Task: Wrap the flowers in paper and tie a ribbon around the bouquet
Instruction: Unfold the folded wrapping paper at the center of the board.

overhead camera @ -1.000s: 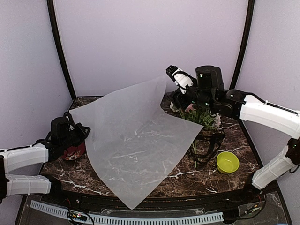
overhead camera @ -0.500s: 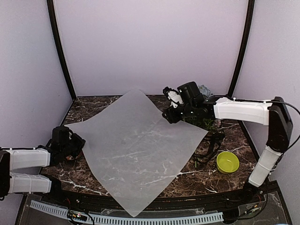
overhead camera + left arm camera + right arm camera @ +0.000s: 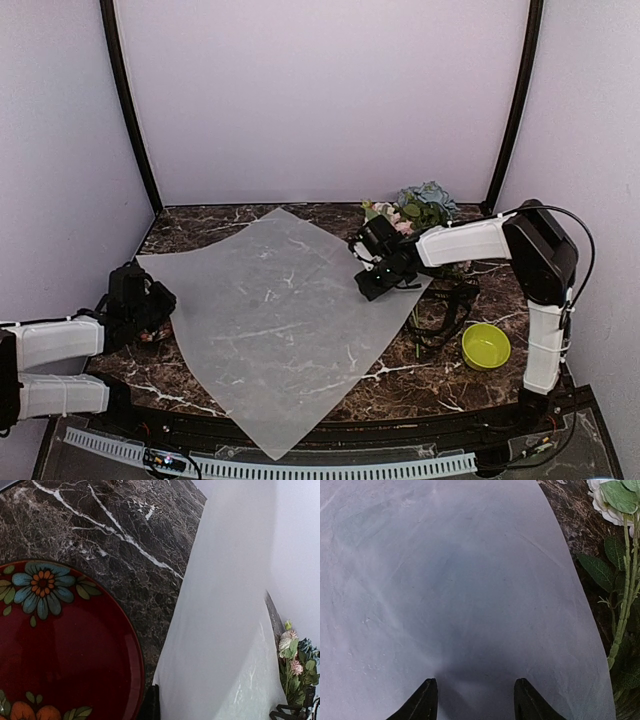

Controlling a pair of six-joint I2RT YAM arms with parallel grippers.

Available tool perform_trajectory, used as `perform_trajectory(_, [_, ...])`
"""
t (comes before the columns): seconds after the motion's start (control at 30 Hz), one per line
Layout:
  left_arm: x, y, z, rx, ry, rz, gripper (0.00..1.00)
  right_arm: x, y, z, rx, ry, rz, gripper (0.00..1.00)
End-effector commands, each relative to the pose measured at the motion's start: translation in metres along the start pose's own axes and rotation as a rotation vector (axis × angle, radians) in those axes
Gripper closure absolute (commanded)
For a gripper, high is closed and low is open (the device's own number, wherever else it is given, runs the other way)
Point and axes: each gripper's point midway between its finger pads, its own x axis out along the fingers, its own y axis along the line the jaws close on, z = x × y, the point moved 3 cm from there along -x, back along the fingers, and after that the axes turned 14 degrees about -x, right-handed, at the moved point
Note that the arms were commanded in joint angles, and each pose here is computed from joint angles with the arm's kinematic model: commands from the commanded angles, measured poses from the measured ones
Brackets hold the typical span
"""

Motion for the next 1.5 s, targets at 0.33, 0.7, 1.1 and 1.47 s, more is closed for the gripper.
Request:
perform_trajectory(0.33, [-0.009, -0.027, 0.022, 0.218, -0.075, -0.017, 0.56, -0.02, -0.016, -0.032, 0.065, 0.057, -0.084, 0.5])
perform_trajectory(0.7, [-0.035, -0.055, 0.053, 0.418, -0.203, 0.018, 0.27, -0.076, -0.048, -0.008, 0.113, -0.061, -0.145, 0.51])
perform_trajectory(1.1, [-0.034, -0.095, -0.009, 0.699, -0.042, -0.175, 0.33, -0.073, -0.135, -0.015, 0.571, -0.223, -0.208, 0.64])
perform_trajectory(1.47, [0.031, -0.084, -0.096, 0.944, 0.287, -0.12, 0.33, -0.029, -0.131, -0.042, 0.63, -0.127, -0.216, 0.43])
